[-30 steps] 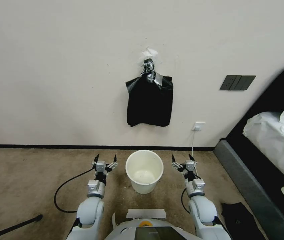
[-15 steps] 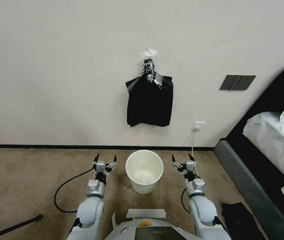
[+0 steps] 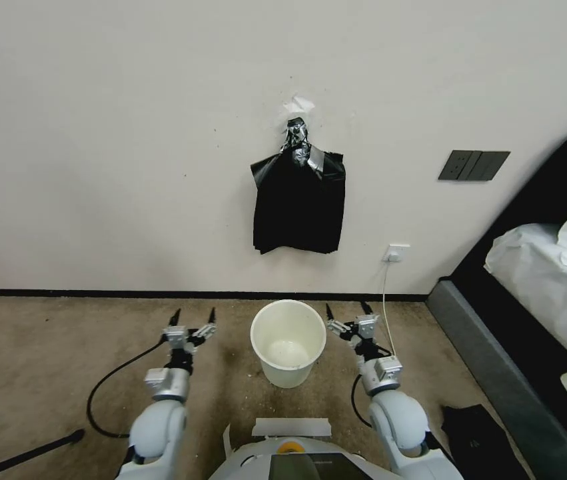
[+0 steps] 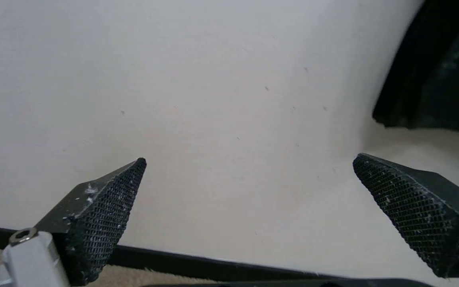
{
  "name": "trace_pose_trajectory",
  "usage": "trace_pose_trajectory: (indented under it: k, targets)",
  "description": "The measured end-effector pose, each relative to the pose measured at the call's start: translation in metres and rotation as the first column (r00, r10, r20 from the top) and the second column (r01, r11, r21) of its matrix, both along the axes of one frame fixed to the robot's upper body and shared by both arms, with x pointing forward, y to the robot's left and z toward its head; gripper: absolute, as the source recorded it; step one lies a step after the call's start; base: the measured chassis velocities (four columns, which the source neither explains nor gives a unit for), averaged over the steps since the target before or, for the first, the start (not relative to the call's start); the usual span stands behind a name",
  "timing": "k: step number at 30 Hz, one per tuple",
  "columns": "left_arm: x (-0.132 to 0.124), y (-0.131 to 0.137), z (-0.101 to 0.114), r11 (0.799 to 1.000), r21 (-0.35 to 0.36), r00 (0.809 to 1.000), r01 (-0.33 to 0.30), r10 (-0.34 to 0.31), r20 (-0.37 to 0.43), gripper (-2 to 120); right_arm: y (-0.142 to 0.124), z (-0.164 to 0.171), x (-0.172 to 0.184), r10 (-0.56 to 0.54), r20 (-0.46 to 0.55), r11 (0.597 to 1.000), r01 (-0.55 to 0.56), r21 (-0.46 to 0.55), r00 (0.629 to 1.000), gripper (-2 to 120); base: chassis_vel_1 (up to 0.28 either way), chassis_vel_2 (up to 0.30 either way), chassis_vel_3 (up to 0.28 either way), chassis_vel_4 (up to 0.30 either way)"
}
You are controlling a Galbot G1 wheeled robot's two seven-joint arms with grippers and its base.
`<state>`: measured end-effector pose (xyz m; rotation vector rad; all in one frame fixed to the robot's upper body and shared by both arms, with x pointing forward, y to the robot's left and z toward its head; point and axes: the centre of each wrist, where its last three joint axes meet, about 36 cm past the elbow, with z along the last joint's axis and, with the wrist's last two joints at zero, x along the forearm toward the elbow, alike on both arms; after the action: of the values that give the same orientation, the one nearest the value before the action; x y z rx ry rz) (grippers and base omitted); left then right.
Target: Place a trash bag onto the trash bin.
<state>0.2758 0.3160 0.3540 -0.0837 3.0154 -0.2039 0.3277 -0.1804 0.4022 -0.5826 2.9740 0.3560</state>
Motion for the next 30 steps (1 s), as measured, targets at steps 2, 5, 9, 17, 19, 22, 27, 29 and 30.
trace_pose_trajectory:
  k: [2, 5, 9, 17, 19, 22, 27, 29, 30]
  targets:
    - [0.0, 0.0, 0.0, 1.0, 0.0, 1.0, 0.0, 0.0, 0.001, 100, 0.002, 0.004, 0.009, 0.027, 0.011, 0.999, -0.027, 0.028, 1.0, 100, 0.0, 0.0, 0.0, 0.0]
    - [0.001, -0.002, -0.001, 0.999, -0.023, 0.999, 0.028, -0.027, 0.019, 100, 0.013, 0.038, 0.054, 0.138, 0.1, 0.977, -0.153, 0.151, 0.985, 100, 0.0, 0.0, 0.0, 0.0]
    - [0.004, -0.018, -0.004, 0.984, -0.095, 0.986, 0.15, -0.142, 0.087, 100, 0.028, 0.074, 0.09, 0.192, 0.132, 0.94, -0.221, 0.259, 0.972, 100, 0.0, 0.0, 0.0, 0.0]
    - [0.001, -0.024, -0.009, 0.981, -0.115, 0.985, 0.158, -0.149, 0.085, 100, 0.065, 0.152, 0.184, 0.135, 0.053, 0.899, -0.145, 0.413, 0.989, 100, 0.0, 0.0, 0.0, 0.0]
    - [0.0, -0.025, -0.01, 0.981, -0.116, 0.986, 0.156, -0.147, 0.082, 100, 0.071, 0.158, 0.202, 0.113, 0.031, 0.901, -0.116, 0.419, 0.993, 100, 0.0, 0.0, 0.0, 0.0]
    - [0.0, -0.026, -0.011, 0.981, -0.117, 0.986, 0.153, -0.145, 0.079, 100, 0.076, 0.164, 0.216, 0.094, 0.03, 0.905, -0.098, 0.414, 0.995, 100, 0.0, 0.0, 0.0, 0.0]
    - [-0.001, -0.026, -0.014, 0.982, -0.117, 0.988, 0.148, -0.141, 0.07, 100, 0.077, 0.199, 0.241, 0.032, 0.071, 0.919, -0.057, 0.391, 0.997, 100, 0.0, 0.0, 0.0, 0.0]
    - [-0.001, -0.026, -0.015, 0.982, -0.118, 0.988, 0.147, -0.14, 0.069, 100, 0.077, 0.202, 0.243, 0.028, 0.073, 0.92, -0.054, 0.389, 0.997, 100, 0.0, 0.0, 0.0, 0.0]
    - [-0.001, -0.025, -0.016, 0.982, -0.119, 0.988, 0.145, -0.138, 0.067, 100, 0.077, 0.209, 0.247, 0.015, 0.078, 0.923, -0.044, 0.382, 0.997, 100, 0.0, 0.0, 0.0, 0.0]
